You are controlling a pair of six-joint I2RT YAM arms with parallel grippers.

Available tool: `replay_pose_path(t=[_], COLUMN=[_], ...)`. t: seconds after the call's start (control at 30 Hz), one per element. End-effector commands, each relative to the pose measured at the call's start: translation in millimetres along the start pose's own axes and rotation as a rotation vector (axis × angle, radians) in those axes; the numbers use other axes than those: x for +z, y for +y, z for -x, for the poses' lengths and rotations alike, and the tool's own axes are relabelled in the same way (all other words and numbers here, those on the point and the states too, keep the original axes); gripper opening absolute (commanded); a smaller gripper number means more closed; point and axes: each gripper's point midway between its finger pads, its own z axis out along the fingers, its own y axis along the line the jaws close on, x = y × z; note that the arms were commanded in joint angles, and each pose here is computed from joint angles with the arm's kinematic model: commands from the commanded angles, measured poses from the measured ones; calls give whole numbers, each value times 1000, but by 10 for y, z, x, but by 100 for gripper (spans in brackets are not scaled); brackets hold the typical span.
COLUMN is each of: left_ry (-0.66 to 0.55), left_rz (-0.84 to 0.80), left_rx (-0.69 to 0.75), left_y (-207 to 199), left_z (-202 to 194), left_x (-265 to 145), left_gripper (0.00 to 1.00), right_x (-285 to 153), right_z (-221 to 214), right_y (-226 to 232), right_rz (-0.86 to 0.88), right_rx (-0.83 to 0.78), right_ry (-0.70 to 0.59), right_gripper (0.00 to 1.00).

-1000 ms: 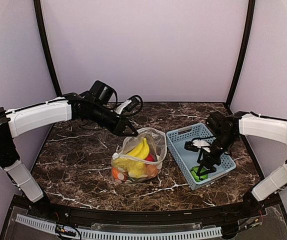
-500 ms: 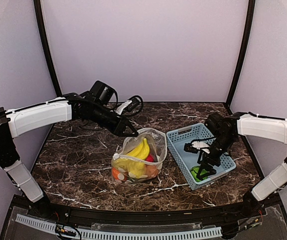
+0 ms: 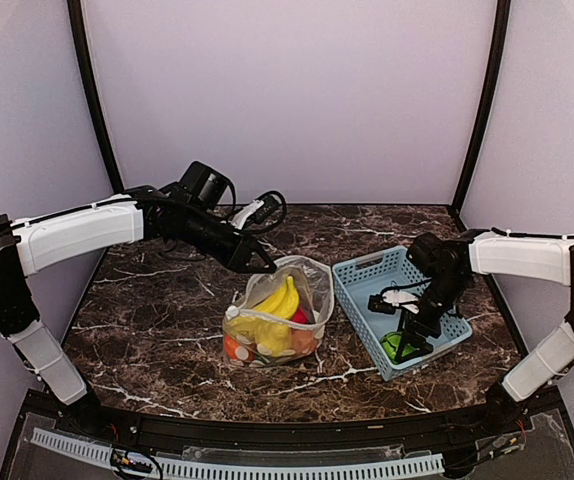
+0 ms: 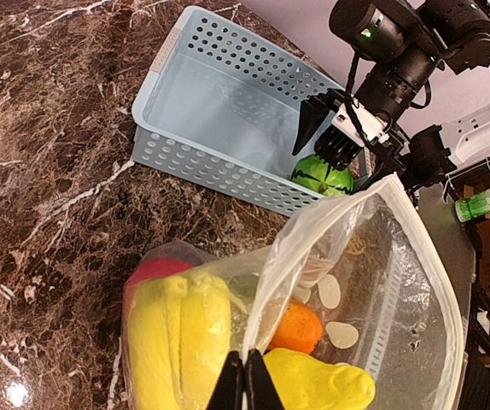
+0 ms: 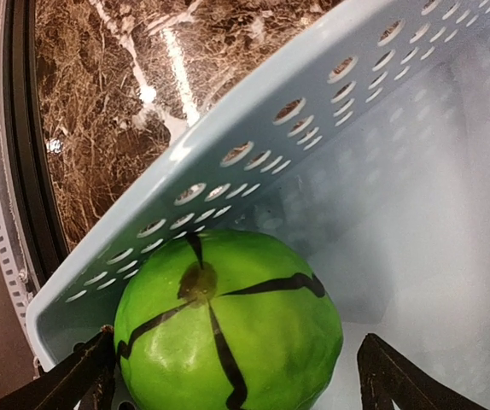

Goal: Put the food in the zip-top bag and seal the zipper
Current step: Pick up the fake fruit from the bin.

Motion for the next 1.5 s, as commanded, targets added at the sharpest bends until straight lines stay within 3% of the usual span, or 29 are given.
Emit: replay_pose_path(t=[0.0,0.6,0.93,1.27,1.47], left_ry=[22,23,27,8,-17], left_rz=[1,-6,7,-9,-43], left_rx=[9,10,14,25,27], left_y=[-41,-54,-38,-99,-205], left_z=[-85,-82,-87,-46,9], left_x=[-19,-1,0,-53,-109], left_gripper=[1,1,1,1,1], right_x=[60,36,-173,-907,-1281], right_z=[-39,22,128,790,1240], right_y=[13,-159,-305,-299,-75], right_rz=[6,-84,-190,-277,-178], right_rx=[-1,-7,-32,-134,-178], right_ry=[21,3,-9,-188,-330], right_gripper=[95,72,65,63,62])
